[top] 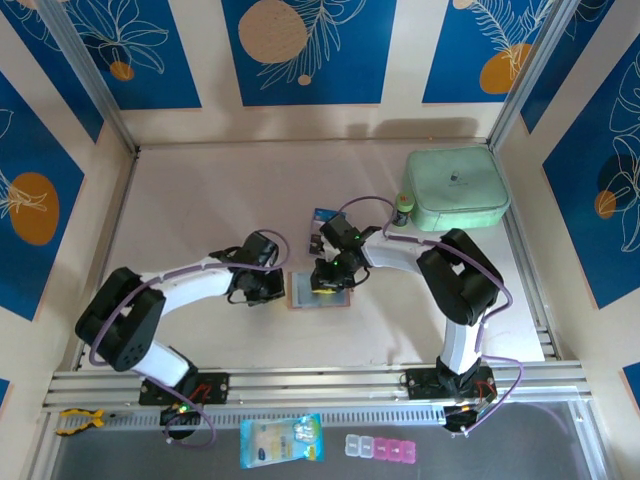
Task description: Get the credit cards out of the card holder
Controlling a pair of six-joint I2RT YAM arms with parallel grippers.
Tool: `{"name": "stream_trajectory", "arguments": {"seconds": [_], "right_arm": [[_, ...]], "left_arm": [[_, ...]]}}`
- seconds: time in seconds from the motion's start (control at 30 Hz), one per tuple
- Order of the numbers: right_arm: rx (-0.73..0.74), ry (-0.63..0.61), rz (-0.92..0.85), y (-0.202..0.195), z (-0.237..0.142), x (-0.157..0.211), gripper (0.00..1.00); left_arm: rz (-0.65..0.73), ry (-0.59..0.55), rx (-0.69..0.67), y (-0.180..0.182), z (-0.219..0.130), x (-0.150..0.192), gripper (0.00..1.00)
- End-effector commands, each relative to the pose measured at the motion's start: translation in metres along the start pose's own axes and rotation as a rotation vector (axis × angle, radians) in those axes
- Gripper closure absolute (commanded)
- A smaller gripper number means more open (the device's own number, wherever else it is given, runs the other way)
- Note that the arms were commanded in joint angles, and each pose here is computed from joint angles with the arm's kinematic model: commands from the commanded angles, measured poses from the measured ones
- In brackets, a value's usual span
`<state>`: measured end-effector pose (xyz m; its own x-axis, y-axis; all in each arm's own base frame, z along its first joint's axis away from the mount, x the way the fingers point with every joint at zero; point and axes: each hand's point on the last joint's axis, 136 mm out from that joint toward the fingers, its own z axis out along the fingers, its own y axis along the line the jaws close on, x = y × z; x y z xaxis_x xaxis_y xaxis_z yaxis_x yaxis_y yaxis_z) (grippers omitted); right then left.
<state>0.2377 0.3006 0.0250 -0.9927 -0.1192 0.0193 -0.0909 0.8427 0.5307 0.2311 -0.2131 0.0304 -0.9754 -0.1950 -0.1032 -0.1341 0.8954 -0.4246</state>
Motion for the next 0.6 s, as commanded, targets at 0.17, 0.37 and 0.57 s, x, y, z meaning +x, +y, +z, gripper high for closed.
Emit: {"name": "stream_trajectory", "arguments": {"seconds": [0.17, 0.37, 0.57], "right_arm": [[-0.055, 0.012, 0.002, 0.0, -0.006, 0.012, 0.82], [-0.078, 0.018, 0.0, 0.0, -0.006, 0.013, 0.83], [-0.094, 0.029, 0.01, -0.001, -0.006, 0.013, 0.84]], "left_arm": [[-0.018, -0.08, -0.023, -0.005, -0.028, -0.016, 0.96], [-0.015, -0.08, 0.036, -0.021, -0.032, -0.02, 0.95], [0.008, -0.078, 0.093, -0.034, -0.031, -0.024, 0.94]]}}
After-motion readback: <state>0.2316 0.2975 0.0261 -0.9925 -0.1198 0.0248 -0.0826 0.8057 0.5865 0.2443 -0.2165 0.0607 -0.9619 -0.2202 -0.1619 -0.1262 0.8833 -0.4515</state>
